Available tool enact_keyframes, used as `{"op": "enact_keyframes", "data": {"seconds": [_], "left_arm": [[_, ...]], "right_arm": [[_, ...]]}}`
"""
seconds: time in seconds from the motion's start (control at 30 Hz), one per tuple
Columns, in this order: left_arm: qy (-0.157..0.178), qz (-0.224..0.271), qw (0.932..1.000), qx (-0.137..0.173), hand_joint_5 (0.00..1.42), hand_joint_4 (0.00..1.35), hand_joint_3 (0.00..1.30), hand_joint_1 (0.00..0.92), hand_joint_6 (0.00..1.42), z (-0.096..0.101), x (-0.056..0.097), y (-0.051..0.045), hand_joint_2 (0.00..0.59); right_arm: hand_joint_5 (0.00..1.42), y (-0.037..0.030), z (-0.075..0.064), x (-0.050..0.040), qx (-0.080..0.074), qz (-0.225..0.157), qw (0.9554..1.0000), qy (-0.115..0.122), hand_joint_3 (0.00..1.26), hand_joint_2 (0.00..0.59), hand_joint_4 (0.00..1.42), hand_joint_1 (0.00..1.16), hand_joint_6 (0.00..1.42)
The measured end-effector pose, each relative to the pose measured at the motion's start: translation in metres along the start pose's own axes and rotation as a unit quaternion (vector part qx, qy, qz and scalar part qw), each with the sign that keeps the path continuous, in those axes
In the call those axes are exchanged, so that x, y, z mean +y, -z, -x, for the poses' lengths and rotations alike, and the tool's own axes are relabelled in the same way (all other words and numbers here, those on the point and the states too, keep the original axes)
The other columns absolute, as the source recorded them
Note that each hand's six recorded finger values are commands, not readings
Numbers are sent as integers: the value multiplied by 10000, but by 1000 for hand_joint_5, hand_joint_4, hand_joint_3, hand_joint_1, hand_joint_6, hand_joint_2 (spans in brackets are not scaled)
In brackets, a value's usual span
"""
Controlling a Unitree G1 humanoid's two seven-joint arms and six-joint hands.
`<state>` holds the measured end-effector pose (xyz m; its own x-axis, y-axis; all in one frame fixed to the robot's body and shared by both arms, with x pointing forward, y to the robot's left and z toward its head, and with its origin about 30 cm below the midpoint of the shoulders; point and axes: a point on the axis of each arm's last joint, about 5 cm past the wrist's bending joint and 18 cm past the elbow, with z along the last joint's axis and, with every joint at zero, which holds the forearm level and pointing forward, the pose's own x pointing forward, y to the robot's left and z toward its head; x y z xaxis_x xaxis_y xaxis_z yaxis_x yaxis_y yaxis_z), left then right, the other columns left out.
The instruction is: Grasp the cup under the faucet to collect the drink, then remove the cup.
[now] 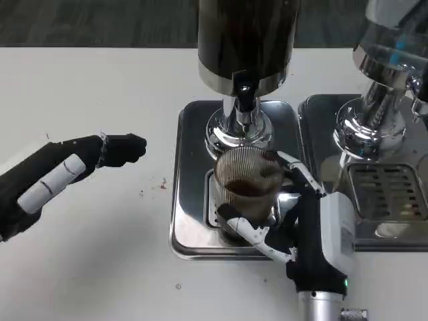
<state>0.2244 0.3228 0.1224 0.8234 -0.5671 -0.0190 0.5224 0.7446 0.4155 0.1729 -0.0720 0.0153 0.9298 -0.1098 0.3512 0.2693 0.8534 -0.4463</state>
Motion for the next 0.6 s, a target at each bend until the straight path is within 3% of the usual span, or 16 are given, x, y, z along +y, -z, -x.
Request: {"op": "enact_keyframes", "data": {"seconds": [0.3, 0.6], "left_arm": [[12, -37, 10000, -61, 216, 259, 317, 0, 178, -42, 25, -23, 182], [67, -38, 9999, -110, 216, 256, 313, 0, 179, -76, -3, -19, 184]], "right_arm": [[809, -9, 2, -50, -95, -42, 9999, 124, 541, 227, 627, 682, 1160], [809, 18, 70, -177, -128, 16, 9996, 240, 547, 230, 627, 695, 1170]]}}
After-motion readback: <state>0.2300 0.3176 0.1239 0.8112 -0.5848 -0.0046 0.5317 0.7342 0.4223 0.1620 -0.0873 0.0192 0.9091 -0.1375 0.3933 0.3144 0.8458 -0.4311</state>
